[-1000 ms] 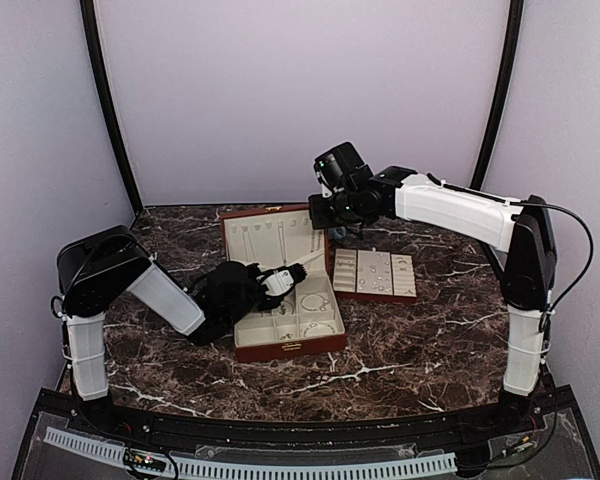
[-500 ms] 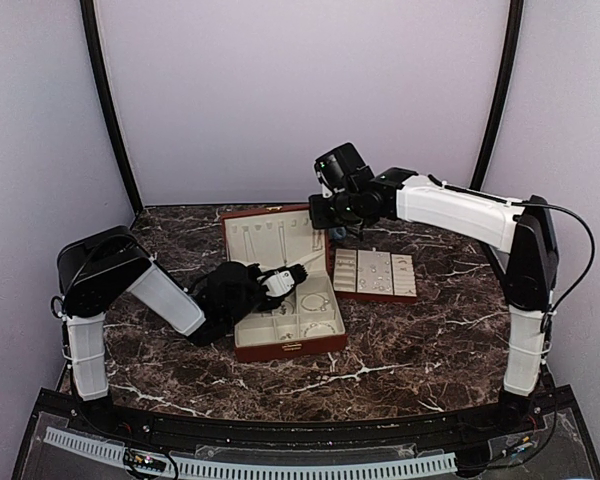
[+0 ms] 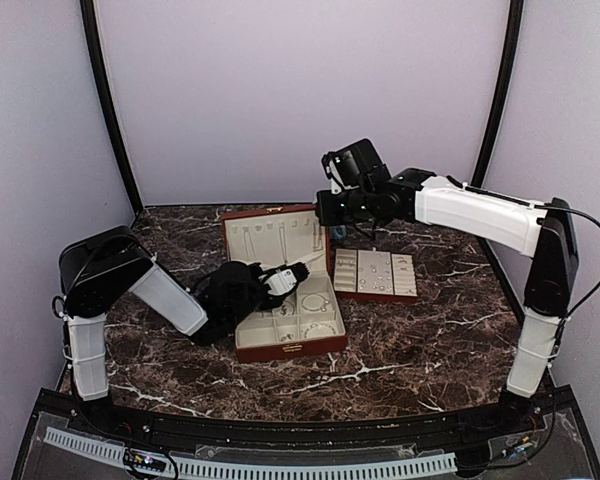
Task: Organize the mixed jewelry
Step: Hang the necklace on the necklace hanger.
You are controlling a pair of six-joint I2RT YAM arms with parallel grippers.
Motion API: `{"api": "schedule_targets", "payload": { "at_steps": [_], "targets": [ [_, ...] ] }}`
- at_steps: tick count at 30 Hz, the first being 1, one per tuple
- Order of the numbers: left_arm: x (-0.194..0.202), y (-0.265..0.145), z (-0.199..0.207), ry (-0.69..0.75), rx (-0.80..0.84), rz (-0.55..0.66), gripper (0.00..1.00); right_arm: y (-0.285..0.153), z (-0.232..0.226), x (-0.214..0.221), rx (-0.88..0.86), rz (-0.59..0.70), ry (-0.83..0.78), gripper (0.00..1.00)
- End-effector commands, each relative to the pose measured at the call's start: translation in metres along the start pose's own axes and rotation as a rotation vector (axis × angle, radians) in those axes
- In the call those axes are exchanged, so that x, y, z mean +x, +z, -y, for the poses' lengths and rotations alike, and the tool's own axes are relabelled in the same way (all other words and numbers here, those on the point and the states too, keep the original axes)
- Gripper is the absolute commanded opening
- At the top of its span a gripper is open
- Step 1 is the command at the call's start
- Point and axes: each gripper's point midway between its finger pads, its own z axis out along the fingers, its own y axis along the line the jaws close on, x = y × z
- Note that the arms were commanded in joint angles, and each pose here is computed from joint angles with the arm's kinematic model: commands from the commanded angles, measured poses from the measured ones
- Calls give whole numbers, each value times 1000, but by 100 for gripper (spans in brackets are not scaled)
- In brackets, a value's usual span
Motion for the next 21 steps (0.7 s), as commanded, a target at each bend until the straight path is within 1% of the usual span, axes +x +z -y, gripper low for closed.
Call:
{"api": "schedule_targets", "payload": {
  "at_steps": [1,2,3,4,6,8,12,15,16,19,21],
  "targets": [
    [-19,2,-1,-18,-14,41,1,-23,-6,-31,-60,112,28,20],
    [-20,2,-3,-20,-24,40,3,-24,-7,-31,-68,115,29,20],
    [-22,2,-6,-23,-35,47,8,-25,-7,-31,-73,117,30,21],
    [-24,1,-8,-23,-44,48,11,-26,-8,-31,-80,120,31,21],
    [-28,0,-12,-22,-59,57,21,-28,-9,-31,-90,123,34,21],
    [-33,-2,-15,-19,-71,66,29,-29,-10,-30,-97,124,36,21],
    [-43,-4,-21,-10,-93,81,39,-32,-14,-30,-125,128,37,21],
    [-50,-8,-29,-15,-115,93,45,-36,-19,-31,-161,137,32,22],
    [-54,-10,-33,-20,-123,101,49,-38,-20,-30,-173,138,30,23],
    [-60,-17,-42,-54,-143,113,56,-43,-26,-30,-212,141,18,25],
    [-69,-25,-57,-92,-170,132,61,-46,-28,-30,-229,143,11,26]
  ]
}}
